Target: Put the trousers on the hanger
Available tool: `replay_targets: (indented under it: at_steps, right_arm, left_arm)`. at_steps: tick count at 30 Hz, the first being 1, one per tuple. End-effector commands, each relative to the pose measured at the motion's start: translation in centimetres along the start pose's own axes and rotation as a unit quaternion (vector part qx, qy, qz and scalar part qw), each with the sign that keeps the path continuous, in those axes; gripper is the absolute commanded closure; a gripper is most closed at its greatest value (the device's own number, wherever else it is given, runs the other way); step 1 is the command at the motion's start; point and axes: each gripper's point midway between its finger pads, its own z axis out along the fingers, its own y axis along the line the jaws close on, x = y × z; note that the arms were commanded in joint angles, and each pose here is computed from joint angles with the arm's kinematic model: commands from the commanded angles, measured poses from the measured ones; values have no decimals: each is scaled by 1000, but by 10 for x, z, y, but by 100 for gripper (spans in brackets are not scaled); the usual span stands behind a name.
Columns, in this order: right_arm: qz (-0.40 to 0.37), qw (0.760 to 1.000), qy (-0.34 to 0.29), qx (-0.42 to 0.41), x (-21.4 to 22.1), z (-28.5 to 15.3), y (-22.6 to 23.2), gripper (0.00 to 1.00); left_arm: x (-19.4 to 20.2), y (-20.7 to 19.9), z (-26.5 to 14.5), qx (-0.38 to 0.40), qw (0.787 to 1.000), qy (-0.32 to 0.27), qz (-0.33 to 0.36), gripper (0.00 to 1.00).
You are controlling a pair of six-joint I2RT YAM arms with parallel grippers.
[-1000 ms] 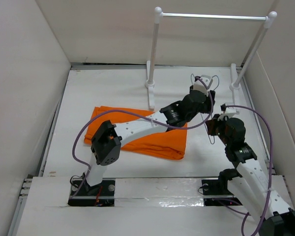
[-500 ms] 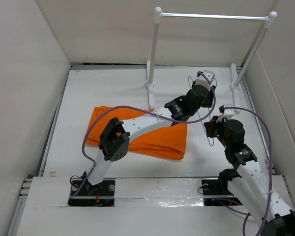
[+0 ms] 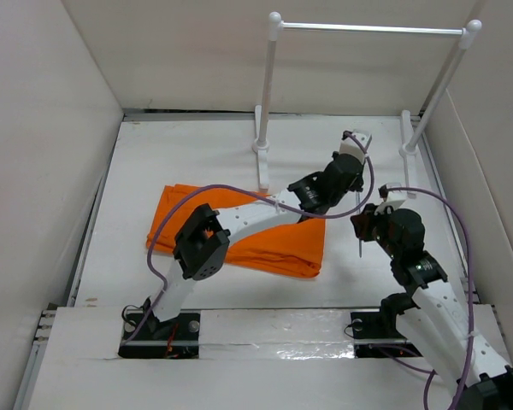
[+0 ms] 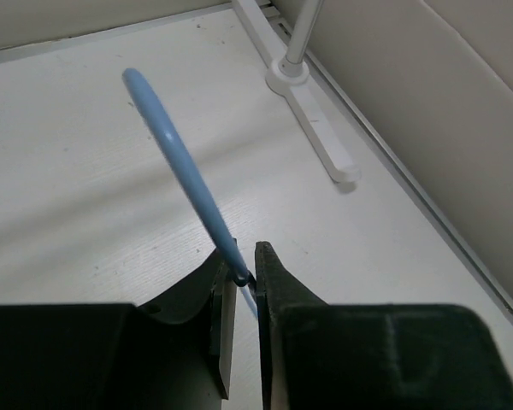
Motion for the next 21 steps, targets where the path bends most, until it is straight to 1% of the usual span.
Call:
replay_targets:
  at_steps: [1, 2, 3, 4, 5, 6, 7, 8, 9, 10, 11, 12, 13, 14, 15, 16, 17, 18, 19, 20, 21]
  right_arm:
    - [-8, 1000, -15, -12, -9, -6, 6, 70]
    - [-9, 1000, -12, -13, -8, -8, 6, 65]
    - [-8, 1000, -16, -19, -11, -12, 9, 55]
    - [-7, 999, -11, -35, -8, -15, 14, 49]
    - [-4, 999, -12, -43, -9, -18, 17, 45]
    - [-4, 999, -20, -50, -12, -23, 20, 38]
    - [-5, 998, -17, -57, -11, -26, 24, 33]
    - [-1, 998, -22, -62, -13, -28, 26, 31]
    - [-2, 997, -27, -71, -15, -30, 30, 26]
    - [-1, 996, -32, -80, -19, -34, 35, 25]
    - [-1, 996, -33, -80, -21, -35, 35, 23]
    - [-2, 996, -34, -83, -22, -37, 37, 23]
    - [-2, 996, -36, -87, -24, -38, 39, 23]
    - [0, 995, -36, -91, -24, -38, 41, 25]
    - [1, 995, -35, -95, -24, -37, 42, 41]
    - [1, 994, -36, -107, -25, -36, 46, 54]
    - [1, 994, -27, -110, -18, -33, 47, 65]
    - [1, 993, -22, -115, -13, -30, 48, 87]
    - [3, 991, -28, -128, -14, -26, 52, 94]
    - [6, 991, -19, -131, -8, -22, 53, 97]
    - [8, 991, 8, -131, 8, -14, 51, 100]
  left_arm:
    - [-35, 4, -24, 9, 998, -45, -39, 100]
    - [-32, 6, -29, 13, 998, -46, -44, 100]
    - [-53, 3, -42, 26, 995, -74, -63, 100]
    - [-50, 4, -47, 32, 994, -75, -76, 100]
    - [-28, 9, -49, 32, 995, -57, -75, 100]
    - [-39, 8, -57, 44, 992, -74, -90, 100]
    - [-36, 9, -61, 46, 991, -74, -104, 100]
    - [-15, 15, -63, 44, 992, -57, -105, 100]
    - [-24, 14, -70, 53, 989, -73, -118, 100]
    - [-7, 19, -73, 52, 989, -60, -126, 100]
    - [-5, 20, -77, 57, 988, -60, -133, 100]
    - [-17, 19, -86, 67, 984, -79, -147, 100]
    - [-14, 14, -92, 75, 982, -78, -152, 100]
    - [0, 22, -95, 66, 983, -70, -155, 100]
    - [-4, 11, -107, 80, 980, -80, -163, 100]
    - [0, 11, -112, 78, 980, -81, -166, 100]
    - [16, 21, -113, 64, 981, -77, -169, 100]
    - [18, 18, -120, 71, 976, -76, -193, 100]
    - [26, 21, -123, 68, 973, -73, -209, 100]
    - [53, 32, -125, 58, 973, -54, -216, 100]
    - [50, 30, -128, 71, 963, -66, -250, 100]
